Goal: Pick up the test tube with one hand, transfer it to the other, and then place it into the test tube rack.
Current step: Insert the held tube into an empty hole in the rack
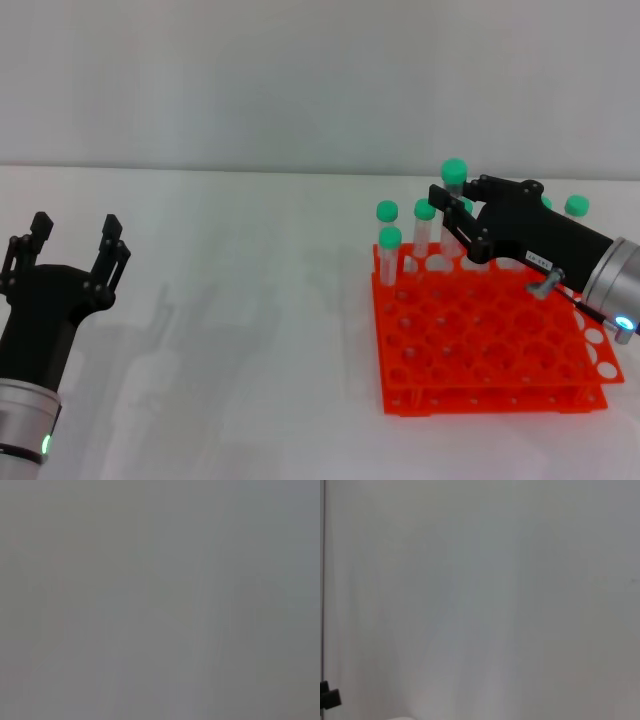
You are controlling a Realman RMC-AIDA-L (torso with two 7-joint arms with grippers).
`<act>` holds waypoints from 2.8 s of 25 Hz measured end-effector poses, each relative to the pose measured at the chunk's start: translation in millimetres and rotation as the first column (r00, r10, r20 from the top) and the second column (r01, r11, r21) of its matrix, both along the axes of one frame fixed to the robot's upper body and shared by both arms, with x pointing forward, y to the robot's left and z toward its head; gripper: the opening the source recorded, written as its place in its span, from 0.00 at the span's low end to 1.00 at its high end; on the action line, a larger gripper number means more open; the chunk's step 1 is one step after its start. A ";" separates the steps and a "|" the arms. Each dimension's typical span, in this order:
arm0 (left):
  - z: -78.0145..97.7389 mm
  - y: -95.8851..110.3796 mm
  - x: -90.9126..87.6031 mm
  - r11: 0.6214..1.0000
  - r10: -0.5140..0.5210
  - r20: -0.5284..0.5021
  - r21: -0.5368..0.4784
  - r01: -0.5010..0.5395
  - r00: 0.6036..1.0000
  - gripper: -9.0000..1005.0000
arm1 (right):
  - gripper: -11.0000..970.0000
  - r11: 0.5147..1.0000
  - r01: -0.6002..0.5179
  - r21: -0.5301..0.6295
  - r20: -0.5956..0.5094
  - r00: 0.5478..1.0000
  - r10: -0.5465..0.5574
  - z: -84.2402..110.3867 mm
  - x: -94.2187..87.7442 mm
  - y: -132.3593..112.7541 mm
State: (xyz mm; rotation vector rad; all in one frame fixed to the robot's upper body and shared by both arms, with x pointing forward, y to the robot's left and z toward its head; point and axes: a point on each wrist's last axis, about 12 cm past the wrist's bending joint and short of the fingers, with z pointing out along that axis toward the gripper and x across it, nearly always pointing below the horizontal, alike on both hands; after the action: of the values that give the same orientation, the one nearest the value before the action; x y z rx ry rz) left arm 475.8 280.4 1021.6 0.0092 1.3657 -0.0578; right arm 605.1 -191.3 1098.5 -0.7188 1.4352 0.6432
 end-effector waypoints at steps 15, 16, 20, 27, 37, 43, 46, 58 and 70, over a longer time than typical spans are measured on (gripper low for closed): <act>0.1 -1.6 4.1 1.000 -0.008 -0.009 -0.010 0.008 1.000 0.76 | 0.22 0.999 0.035 -0.018 -0.019 0.999 -0.035 -8.8 -0.8 20.5; 0.0 -1.6 4.1 1.000 -0.009 -0.011 -0.016 0.009 1.000 0.76 | 0.22 0.999 0.037 -0.023 -0.020 0.999 -0.038 -9.3 -0.6 21.1; -0.7 -1.0 4.0 0.999 -0.012 -0.017 -0.034 0.012 1.000 0.76 | 0.22 0.999 0.039 -0.037 -0.029 0.999 -0.040 -11.7 -0.9 21.6; -0.7 -0.4 4.1 0.999 -0.013 -0.017 -0.038 0.013 1.000 0.76 | 0.22 0.998 0.039 -0.053 -0.039 0.998 -0.041 -15.5 -2.3 27.3; -0.9 -0.1 3.7 0.999 -0.014 -0.018 -0.047 0.013 1.000 0.76 | 0.22 0.997 0.057 -0.056 -0.044 0.997 -0.060 -17.9 -2.3 33.2; -0.9 -0.1 3.8 0.999 -0.014 -0.018 -0.046 0.013 1.000 0.76 | 0.23 0.996 0.064 -0.068 -0.060 0.996 -0.068 -21.8 -3.8 32.1; -0.8 -0.1 4.0 0.999 -0.015 -0.018 -0.046 0.014 1.000 0.76 | 0.23 0.995 0.069 -0.072 -0.065 0.995 -0.074 -23.4 -4.4 30.9; -1.1 1.4 1.3 0.999 -0.009 -0.014 -0.046 0.008 1.000 0.76 | 0.23 0.992 0.090 -0.087 -0.084 0.992 -0.097 -30.8 -8.6 24.5; 0.9 1.8 -0.4 0.999 -0.006 0.006 -0.048 0.006 1.000 0.76 | 0.49 0.993 0.116 -0.031 -0.091 0.989 -0.119 -33.3 -17.9 16.9</act>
State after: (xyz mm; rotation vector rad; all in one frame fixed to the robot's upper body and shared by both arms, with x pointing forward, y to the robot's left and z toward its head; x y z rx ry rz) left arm 475.4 282.2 1022.5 -0.0267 1.3578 -0.0957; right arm 587.1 -174.3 1065.2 -0.6256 1.5622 0.5737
